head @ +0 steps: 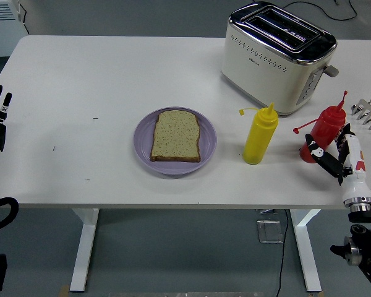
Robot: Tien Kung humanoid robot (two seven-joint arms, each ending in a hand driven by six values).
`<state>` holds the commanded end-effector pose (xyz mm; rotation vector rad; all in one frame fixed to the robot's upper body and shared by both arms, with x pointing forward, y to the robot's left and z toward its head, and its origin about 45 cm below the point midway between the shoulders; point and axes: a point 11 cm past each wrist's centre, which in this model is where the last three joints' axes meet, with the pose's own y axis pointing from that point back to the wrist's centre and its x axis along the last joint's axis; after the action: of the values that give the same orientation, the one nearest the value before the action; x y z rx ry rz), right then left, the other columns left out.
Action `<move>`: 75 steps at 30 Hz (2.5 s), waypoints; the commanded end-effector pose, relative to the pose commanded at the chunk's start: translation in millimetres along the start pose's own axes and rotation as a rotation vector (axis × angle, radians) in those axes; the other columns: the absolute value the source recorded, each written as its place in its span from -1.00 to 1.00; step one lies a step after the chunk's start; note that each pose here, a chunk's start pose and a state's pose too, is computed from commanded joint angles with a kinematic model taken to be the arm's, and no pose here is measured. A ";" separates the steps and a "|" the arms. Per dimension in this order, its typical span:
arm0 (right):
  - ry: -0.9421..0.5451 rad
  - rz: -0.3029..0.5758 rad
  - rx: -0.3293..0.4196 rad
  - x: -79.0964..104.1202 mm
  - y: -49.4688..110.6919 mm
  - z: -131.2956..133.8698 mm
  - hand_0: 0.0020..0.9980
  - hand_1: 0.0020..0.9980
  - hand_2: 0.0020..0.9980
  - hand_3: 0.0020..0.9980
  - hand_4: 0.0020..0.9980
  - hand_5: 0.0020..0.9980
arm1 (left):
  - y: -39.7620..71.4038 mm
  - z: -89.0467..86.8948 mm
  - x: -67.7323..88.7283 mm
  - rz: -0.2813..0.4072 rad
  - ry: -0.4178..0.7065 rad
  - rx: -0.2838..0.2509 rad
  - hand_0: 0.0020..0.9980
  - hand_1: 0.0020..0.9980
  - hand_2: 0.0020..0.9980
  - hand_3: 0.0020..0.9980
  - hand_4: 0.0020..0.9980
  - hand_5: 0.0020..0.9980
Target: Pick up the cup,pour liquid into bread,place the cup on the desk
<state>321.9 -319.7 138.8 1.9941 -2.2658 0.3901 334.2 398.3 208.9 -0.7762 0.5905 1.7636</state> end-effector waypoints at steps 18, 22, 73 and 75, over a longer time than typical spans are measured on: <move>-0.001 0.025 -0.014 26.1 26.7 -1.6 0.95 0.75 0.98 1.00 0.61 -0.56 | 0.9 -2.6 0.5 -0.001 -0.006 0.009 0.59 0.51 0.52 0.43 0.02 0.99; -0.005 0.055 -0.011 37.6 35.4 -4.6 0.95 0.75 0.98 1.00 0.61 -0.56 | 1.3 -3.1 0.7 -0.001 -0.007 0.012 0.59 0.51 0.52 0.43 0.02 0.99; -1.154 0.318 0.036 111.4 -28.5 -61.2 0.58 0.45 0.50 0.50 0.03 -0.16 | -0.6 1.3 -1.6 -0.006 -0.001 -0.001 0.59 0.51 0.52 0.43 0.02 0.98; -1.157 0.322 0.036 112.0 -28.3 -61.2 0.58 0.45 0.50 0.50 0.03 -0.16 | -0.7 1.2 -1.9 -0.007 -0.001 -0.001 0.59 0.51 0.52 0.43 0.02 0.98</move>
<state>328.5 -414.8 228.2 2.1413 -3.1709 -0.9927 335.0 398.1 211.1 -0.7770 0.5855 1.7575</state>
